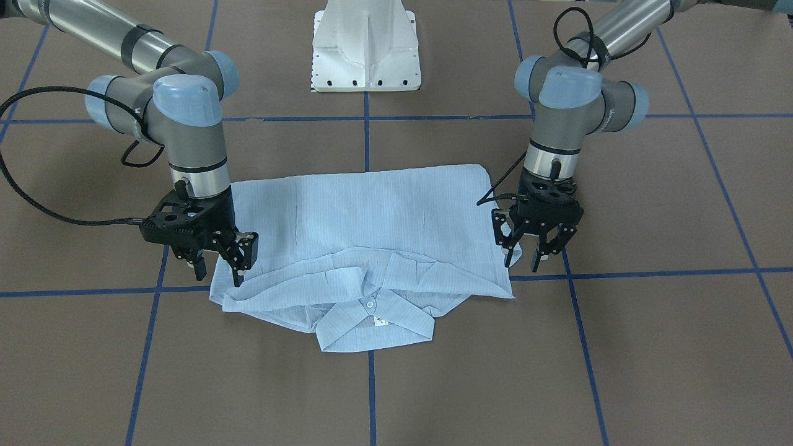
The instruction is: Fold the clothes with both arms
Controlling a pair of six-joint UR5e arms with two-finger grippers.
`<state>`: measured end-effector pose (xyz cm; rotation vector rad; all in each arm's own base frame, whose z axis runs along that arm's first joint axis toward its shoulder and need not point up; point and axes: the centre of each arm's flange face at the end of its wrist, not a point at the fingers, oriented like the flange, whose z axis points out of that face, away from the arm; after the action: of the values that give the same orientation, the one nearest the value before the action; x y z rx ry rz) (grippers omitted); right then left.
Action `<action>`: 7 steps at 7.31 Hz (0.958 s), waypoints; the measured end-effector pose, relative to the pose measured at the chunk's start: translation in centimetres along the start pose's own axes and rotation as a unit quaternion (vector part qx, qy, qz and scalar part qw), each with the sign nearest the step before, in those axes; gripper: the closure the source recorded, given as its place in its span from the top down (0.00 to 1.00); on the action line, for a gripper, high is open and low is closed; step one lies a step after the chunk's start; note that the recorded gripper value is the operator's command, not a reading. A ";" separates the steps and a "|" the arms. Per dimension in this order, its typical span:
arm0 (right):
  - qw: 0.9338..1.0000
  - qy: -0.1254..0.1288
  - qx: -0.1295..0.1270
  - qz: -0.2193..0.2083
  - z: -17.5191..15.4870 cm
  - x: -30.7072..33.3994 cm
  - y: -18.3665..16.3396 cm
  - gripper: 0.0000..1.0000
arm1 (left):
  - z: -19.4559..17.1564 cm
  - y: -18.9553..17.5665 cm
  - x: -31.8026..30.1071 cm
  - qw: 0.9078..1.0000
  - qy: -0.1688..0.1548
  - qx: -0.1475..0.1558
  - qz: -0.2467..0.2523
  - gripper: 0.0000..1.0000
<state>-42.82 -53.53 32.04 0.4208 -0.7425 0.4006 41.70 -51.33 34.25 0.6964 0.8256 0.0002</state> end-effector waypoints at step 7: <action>0.999 -0.024 -0.021 -0.013 -2.0 0.2 -0.9 1.00 | -5.8 14.7 3.2 0.984 0.087 -0.098 -0.117 0.61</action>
<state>-41.10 -53.20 30.68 0.4017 -0.7903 0.3501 43.80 -35.73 37.68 0.4142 1.0571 -0.0680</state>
